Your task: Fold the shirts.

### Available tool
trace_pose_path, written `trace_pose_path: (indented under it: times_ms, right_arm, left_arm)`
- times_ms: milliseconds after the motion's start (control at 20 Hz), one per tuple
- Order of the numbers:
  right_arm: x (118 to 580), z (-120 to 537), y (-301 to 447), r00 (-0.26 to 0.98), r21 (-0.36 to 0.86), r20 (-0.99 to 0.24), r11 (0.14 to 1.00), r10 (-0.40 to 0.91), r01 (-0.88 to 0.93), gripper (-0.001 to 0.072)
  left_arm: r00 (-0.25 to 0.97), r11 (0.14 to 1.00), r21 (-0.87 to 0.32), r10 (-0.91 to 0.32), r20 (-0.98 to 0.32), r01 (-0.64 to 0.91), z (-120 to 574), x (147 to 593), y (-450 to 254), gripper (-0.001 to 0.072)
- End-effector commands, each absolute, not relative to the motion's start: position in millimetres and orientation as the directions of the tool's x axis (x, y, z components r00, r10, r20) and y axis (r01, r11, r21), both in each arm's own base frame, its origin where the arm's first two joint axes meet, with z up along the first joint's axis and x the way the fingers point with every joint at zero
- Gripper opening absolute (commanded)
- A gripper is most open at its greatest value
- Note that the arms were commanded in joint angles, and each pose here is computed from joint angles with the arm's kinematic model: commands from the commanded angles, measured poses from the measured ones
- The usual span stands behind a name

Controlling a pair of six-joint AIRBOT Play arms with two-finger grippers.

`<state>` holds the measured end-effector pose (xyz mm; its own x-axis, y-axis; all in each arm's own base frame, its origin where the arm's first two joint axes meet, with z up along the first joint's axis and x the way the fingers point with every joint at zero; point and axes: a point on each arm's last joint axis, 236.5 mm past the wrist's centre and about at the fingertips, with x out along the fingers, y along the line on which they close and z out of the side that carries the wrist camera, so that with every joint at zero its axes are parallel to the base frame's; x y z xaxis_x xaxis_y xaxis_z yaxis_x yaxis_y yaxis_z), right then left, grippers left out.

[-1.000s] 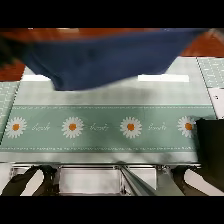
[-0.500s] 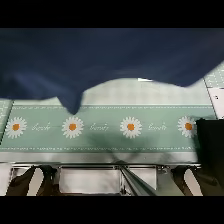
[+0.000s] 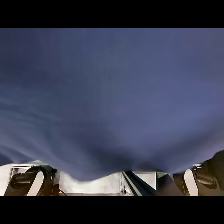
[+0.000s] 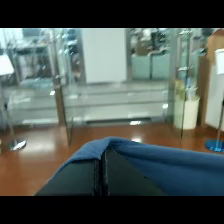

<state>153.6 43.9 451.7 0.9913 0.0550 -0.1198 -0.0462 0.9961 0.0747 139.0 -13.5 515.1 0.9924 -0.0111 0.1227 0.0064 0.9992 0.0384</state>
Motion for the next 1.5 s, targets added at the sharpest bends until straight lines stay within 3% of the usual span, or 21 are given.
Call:
trace_pose_path:
  times_ms: [0,200,400,600,850,1050,1200,1450]
  right_arm:
    - [162,411,31,0.964,0.114,-0.264,0.993,0.023,0.007,0.0026]
    - [213,350,44,0.883,0.256,-0.427,0.963,0.195,-0.089,0.0026]
    - [302,259,20,0.771,0.361,-0.574,0.930,0.277,-0.065,0.0026]
    - [406,165,2,0.669,0.527,-0.622,0.849,0.407,-0.027,0.0026]
    - [512,67,-24,0.646,0.674,-0.596,0.734,0.476,0.081,0.0026]
    - [549,23,-22,0.580,0.706,-0.632,0.691,0.514,0.157,0.0026]
    - [561,3,-16,0.560,0.710,-0.644,0.680,0.521,0.184,0.0026]
    - [549,-4,-17,0.514,0.706,-0.665,0.680,0.542,0.197,0.0026]
  left_arm:
    - [0.997,0.998,0.026,0.061,-0.042,-0.060,470,168,13,0.0017]
    - [0.929,0.993,-0.075,-0.107,-0.354,0.086,367,259,-24,0.0017]
    - [0.775,0.985,-0.155,-0.159,-0.612,0.080,248,363,-33,0.0017]
    - [0.638,0.969,-0.241,-0.215,-0.739,0.048,135,459,-43,0.0018]
    - [0.577,0.925,-0.373,-0.265,-0.772,-0.074,38,549,-53,0.0017]
    - [0.527,0.879,-0.462,-0.340,-0.779,-0.117,-6,577,-69,0.0017]
    - [0.463,0.844,-0.517,-0.404,-0.789,-0.145,-31,572,-86,0.0018]
    - [0.371,0.856,-0.503,-0.431,-0.823,-0.121,-36,548,-86,0.0017]
